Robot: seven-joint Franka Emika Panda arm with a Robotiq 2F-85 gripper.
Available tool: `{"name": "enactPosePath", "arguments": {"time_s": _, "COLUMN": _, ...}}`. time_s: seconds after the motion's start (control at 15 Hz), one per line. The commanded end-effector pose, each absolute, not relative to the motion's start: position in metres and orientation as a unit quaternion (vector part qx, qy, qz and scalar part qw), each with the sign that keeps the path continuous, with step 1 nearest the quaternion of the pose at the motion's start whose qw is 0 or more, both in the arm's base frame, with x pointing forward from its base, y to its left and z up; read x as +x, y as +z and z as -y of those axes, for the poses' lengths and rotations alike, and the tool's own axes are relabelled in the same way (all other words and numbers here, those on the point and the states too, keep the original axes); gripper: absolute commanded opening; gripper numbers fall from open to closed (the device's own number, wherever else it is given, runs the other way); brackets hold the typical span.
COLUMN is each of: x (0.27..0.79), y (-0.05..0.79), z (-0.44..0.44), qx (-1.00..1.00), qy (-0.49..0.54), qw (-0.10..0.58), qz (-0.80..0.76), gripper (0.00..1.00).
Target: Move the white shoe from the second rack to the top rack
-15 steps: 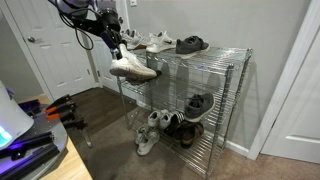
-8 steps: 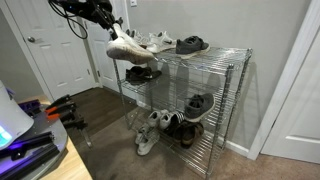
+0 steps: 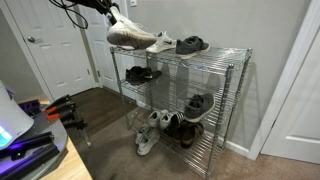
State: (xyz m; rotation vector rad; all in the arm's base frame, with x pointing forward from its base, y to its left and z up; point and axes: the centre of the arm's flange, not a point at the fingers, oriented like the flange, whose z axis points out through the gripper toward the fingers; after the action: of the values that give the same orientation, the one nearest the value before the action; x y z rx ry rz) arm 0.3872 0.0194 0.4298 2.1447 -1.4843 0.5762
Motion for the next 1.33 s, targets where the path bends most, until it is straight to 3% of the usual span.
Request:
{"name": "enactPosePath", "arguments": {"time_s": 0.0, "x": 0.401, "y": 0.428, "z": -0.012, "qx": 0.750, "qy": 0.231, "qw": 0.161, "qz": 0.598, "gripper": 0.04}}
{"name": "enactPosePath", "arguments": {"time_s": 0.47, "x": 0.475, "y": 0.409, "z": 0.008, "qx": 0.694, "qy": 0.254, "qw": 0.045, "qz": 0.672, "gripper": 0.04}}
{"name": "enactPosePath", "arguments": {"time_s": 1.27, "x": 0.603, "y": 0.344, "z": -0.017, "qx": 0.679, "qy": 0.242, "qw": 0.006, "qz": 0.693, "gripper": 0.04}}
